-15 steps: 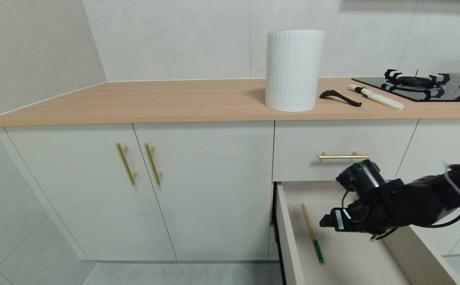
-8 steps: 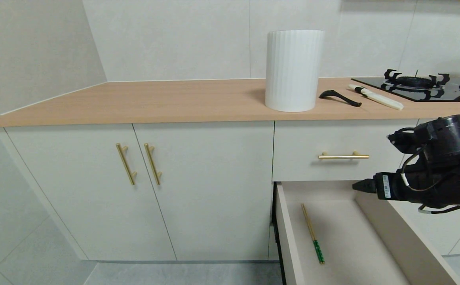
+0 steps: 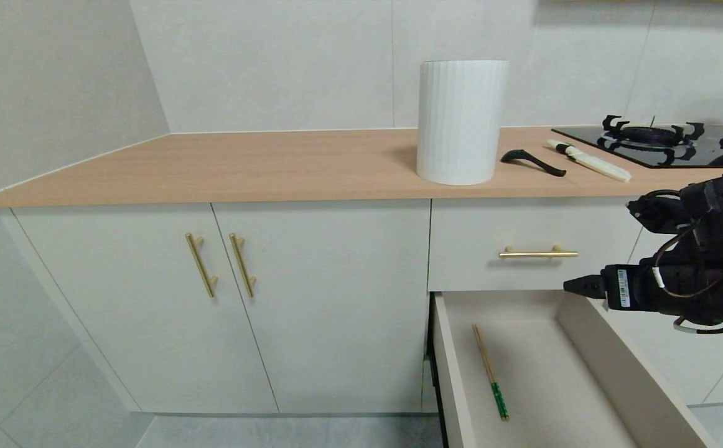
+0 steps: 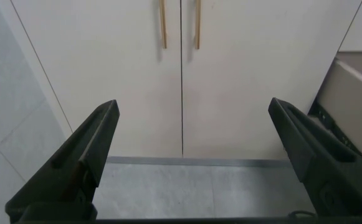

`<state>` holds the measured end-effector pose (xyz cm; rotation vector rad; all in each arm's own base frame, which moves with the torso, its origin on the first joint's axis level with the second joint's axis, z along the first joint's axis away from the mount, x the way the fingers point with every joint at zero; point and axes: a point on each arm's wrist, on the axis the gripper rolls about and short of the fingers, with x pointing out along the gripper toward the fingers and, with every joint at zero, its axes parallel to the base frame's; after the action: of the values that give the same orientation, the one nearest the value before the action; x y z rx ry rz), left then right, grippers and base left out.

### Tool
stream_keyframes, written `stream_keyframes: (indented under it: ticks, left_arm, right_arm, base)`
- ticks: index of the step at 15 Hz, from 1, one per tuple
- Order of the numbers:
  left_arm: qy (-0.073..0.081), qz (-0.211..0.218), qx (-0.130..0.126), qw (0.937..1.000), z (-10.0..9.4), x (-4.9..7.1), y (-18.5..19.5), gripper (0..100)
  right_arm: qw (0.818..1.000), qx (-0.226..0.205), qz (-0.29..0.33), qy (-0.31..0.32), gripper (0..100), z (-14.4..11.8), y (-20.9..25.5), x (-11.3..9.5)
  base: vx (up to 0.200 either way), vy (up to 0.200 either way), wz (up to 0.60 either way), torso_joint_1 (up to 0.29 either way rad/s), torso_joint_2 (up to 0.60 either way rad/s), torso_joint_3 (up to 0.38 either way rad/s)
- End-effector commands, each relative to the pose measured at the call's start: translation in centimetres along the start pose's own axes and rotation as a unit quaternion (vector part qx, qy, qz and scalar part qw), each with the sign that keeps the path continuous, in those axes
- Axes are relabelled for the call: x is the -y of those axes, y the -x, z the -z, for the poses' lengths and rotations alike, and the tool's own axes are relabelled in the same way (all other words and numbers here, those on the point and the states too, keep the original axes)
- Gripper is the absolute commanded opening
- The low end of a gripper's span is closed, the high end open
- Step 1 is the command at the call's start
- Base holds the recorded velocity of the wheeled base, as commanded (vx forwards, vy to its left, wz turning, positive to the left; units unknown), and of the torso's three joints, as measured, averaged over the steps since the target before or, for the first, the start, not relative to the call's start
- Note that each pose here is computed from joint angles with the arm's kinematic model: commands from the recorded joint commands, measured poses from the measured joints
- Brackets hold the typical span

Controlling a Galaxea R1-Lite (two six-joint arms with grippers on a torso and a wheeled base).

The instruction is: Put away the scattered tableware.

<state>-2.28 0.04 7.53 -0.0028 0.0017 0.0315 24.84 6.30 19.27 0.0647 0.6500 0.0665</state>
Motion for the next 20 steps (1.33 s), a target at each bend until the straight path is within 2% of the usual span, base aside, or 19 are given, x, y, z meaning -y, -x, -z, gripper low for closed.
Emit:
stream_keyframes:
  ticks: [1,20]
  left_arm:
    - [0.000,0.000,0.000,1.0000,0.00,0.00,0.00,100]
    - [0.000,0.000,0.000,1.0000,0.00,0.00,0.00,100]
  right_arm:
    - [1.000,-0.001,0.000,0.000,100,0.05,-0.04,0.00]
    - [1.000,-0.020,0.003,0.020,100,0.83,-0.71,0.07]
  base:
    - [0.000,0.000,0.00,0.095,-0.15,-0.295]
    - [0.000,0.000,0.00,0.171,-0.46,-0.275]
